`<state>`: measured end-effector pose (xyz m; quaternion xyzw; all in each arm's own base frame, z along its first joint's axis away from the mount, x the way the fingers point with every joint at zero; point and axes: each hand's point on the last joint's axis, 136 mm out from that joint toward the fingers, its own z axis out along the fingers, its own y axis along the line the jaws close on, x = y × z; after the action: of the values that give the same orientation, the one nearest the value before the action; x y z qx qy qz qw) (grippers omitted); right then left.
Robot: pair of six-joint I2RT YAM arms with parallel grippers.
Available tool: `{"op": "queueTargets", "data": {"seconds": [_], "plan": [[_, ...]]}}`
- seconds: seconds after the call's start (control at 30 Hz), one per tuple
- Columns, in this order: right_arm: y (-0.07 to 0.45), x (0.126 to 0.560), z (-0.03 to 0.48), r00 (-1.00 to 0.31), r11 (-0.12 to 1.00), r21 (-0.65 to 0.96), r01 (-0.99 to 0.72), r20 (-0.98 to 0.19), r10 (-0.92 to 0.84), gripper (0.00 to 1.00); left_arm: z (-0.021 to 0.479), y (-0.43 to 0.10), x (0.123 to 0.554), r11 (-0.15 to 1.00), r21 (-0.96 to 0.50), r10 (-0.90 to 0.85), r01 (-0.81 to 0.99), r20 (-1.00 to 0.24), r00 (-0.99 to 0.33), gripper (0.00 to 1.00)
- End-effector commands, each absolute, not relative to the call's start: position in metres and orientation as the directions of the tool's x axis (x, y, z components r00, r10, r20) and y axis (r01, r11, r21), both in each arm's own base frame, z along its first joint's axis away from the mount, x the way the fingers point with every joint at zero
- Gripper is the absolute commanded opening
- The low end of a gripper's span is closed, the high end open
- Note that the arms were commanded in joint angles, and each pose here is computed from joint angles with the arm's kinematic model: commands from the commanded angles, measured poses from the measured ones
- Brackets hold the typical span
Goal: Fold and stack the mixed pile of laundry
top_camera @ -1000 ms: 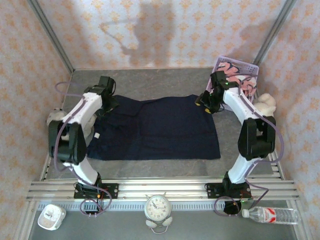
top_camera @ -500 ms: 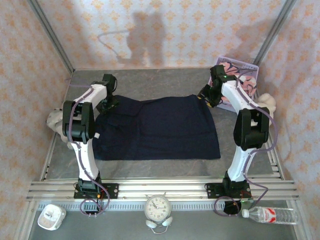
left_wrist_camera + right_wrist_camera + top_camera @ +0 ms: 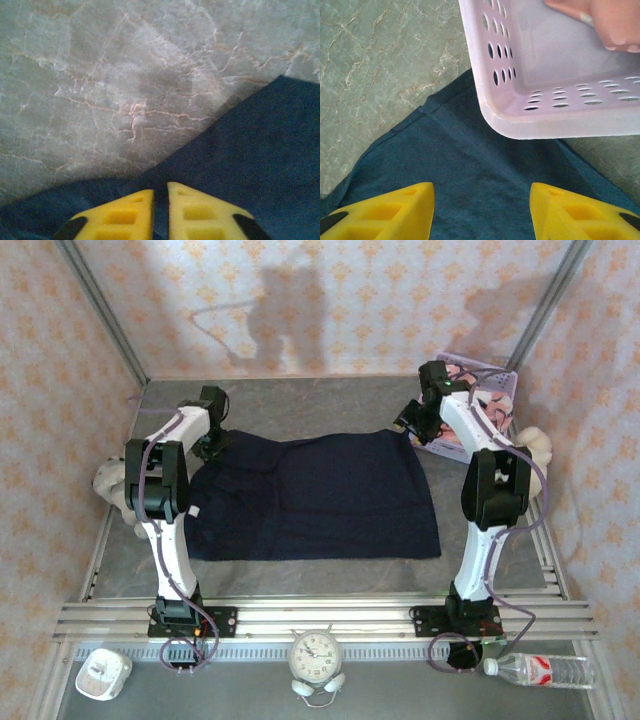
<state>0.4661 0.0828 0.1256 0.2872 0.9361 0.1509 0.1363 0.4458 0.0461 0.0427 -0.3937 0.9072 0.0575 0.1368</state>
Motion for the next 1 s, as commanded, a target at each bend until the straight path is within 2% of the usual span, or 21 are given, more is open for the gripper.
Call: {"op": "queueTargets", "data": {"seconds": [0.0,0.3,0.47,0.5,0.53,0.57,0.63,0.8,0.97], "plan": [[0.073,0.470,0.127,-0.788,0.793,0.324,0.516,-0.184,0.587,0.53,0.049,0.049,0.451,0.689,0.006,-0.690,-0.725,-0.303,-0.658,0.00],[0.081,0.484,0.127,-0.793,0.791,0.363,0.493,-0.186,0.580,0.53,0.089,0.047,0.452,0.715,-0.033,-0.669,-0.698,-0.322,-0.670,0.00],[0.086,0.485,0.120,-0.796,0.788,0.368,0.493,-0.177,0.580,0.52,0.081,0.047,0.444,0.716,-0.019,-0.667,-0.698,-0.311,-0.677,0.00],[0.087,0.485,0.119,-0.797,0.787,0.371,0.493,-0.172,0.580,0.52,0.076,0.047,0.443,0.718,-0.021,-0.669,-0.696,-0.299,-0.681,0.05],[0.087,0.485,0.118,-0.798,0.787,0.371,0.493,-0.169,0.579,0.52,0.071,0.046,0.441,0.719,-0.016,-0.669,-0.695,-0.289,-0.685,0.15],[0.087,0.484,0.116,-0.798,0.787,0.368,0.494,-0.166,0.579,0.52,0.065,0.045,0.439,0.718,-0.008,-0.670,-0.696,-0.278,-0.688,0.29],[0.087,0.482,0.115,-0.799,0.787,0.367,0.496,-0.161,0.579,0.52,0.054,0.045,0.434,0.716,0.009,-0.672,-0.698,-0.259,-0.694,0.44],[0.085,0.475,0.113,-0.798,0.787,0.359,0.502,-0.159,0.581,0.52,0.038,0.052,0.421,0.710,0.064,-0.669,-0.701,-0.248,-0.700,0.48],[0.084,0.468,0.109,-0.799,0.787,0.349,0.509,-0.148,0.582,0.52,0.031,0.053,0.426,0.713,0.046,-0.668,-0.699,-0.259,-0.698,0.47]]}}
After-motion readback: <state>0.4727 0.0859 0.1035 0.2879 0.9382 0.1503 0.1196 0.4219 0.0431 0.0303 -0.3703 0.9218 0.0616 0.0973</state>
